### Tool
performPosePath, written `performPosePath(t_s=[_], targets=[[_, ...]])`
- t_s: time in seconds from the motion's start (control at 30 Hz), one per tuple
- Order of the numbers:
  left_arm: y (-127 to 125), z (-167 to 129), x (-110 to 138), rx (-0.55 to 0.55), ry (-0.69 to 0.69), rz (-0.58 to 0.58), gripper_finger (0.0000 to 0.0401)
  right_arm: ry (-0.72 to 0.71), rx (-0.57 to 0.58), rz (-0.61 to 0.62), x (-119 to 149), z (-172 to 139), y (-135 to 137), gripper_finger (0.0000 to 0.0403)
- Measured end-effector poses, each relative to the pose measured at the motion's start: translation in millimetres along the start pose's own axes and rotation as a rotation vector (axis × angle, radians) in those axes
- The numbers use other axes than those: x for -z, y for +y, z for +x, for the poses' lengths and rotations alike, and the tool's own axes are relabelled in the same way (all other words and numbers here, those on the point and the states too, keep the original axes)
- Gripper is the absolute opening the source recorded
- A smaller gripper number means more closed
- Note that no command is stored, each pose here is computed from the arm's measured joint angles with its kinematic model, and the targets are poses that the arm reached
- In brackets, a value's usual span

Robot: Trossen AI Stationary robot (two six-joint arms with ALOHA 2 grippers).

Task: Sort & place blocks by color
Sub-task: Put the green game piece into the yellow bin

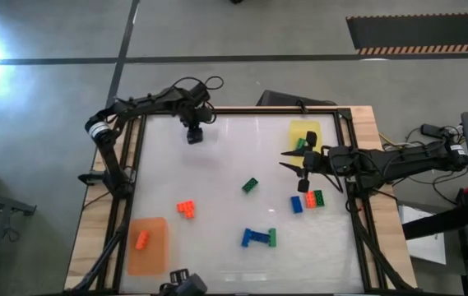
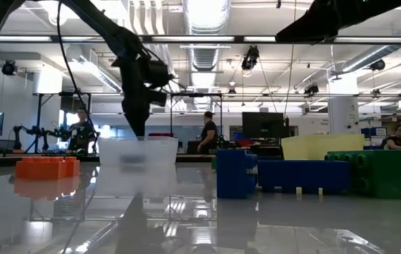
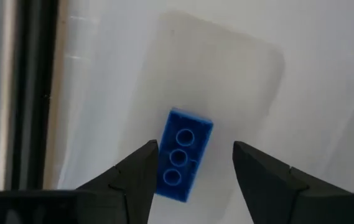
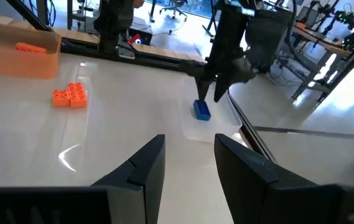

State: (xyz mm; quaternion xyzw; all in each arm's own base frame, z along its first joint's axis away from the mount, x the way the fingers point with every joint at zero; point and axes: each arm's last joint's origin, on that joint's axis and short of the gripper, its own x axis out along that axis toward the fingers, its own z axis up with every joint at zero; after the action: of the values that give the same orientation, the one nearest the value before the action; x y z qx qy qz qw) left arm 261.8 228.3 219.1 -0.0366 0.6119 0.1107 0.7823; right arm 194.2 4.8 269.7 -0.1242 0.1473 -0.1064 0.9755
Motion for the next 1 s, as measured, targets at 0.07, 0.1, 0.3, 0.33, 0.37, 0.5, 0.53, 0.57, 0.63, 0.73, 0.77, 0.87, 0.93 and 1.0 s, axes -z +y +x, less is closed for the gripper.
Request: performPosePath(t_s=[0.07, 0.1, 0.3, 0.33, 0.37, 0.5, 0.53, 0.57, 0.63, 0.73, 0.77, 0.87, 0.93, 1.0], targets=[[-5.4, -14.2, -1.8, -0.017, -0.038, -0.036, 0.019, 0.005, -0.001, 0.019, 0.5, 0.0, 0.1, 0.013], [-9.5, -22.9, -2.7, -0.026, -0.063, -0.056, 0.019, 0.007, -0.001, 0.034, 0.7, 0.0, 0.1, 0.013], [-51.7, -79.7, -8.9, -0.066, -0.318, -0.09, 0.019, 0.066, -0.006, 0.211, 8.1, 1.1, 2.1, 0.013], [-60.9, -88.5, -9.6, -0.069, -0.38, -0.082, 0.019, 0.075, -0.006, 0.246, 9.5, 1.9, 2.7, 0.013], [-70.4, -96.6, -10.3, -0.07, -0.445, -0.068, 0.0191, 0.082, -0.005, 0.282, 10.4, 3.0, 3.2, 0.013], [-107.5, -119.1, -6.9, -0.065, -0.716, 0.024, 0.0191, 0.104, 0.003, 0.45, 13.1, 8.4, 5.6, 0.013], [-115.7, -122.7, -5.1, -0.06, -0.778, 0.047, 0.0191, 0.114, 0.005, 0.494, 14.3, 10.1, 6.4, 0.013], [-124.2, -125.8, -2.2, -0.054, -0.843, 0.07, 0.0191, 0.125, 0.002, 0.532, 15.5, 12.0, 7.5, 0.013], [-139.2, -127.2, 4.1, -0.034, -0.96, 0.102, 0.0191, 0.149, -0.015, 0.559, 18.1, 16.2, 10.7, 0.013], [-157.7, -125.0, 15.5, 0.007, -1.116, 0.121, 0.0191, 0.185, -0.044, 0.548, 22.4, 23.3, 15.7, 0.013], [-162.9, -123.7, 20.0, 0.027, -1.156, 0.119, 0.0191, 0.2, -0.046, 0.536, 23.7, 25.3, 16.7, 0.013], [-173.8, -121.8, 30.8, 0.095, -1.267, 0.086, 0.0191, 0.231, -0.047, 0.475, 25.1, 34.0, 19.7, 0.013], [-179.3, -118.3, 37.6, 0.136, -1.301, 0.066, 0.0191, 0.256, -0.054, 0.425, 26.3, 40.3, 22.3, 0.013], [-183.5, -113.9, 43.9, 0.168, -1.319, 0.053, 0.0191, 0.269, -0.064, 0.346, 25.7, 46.7, 24.4, 0.013]])
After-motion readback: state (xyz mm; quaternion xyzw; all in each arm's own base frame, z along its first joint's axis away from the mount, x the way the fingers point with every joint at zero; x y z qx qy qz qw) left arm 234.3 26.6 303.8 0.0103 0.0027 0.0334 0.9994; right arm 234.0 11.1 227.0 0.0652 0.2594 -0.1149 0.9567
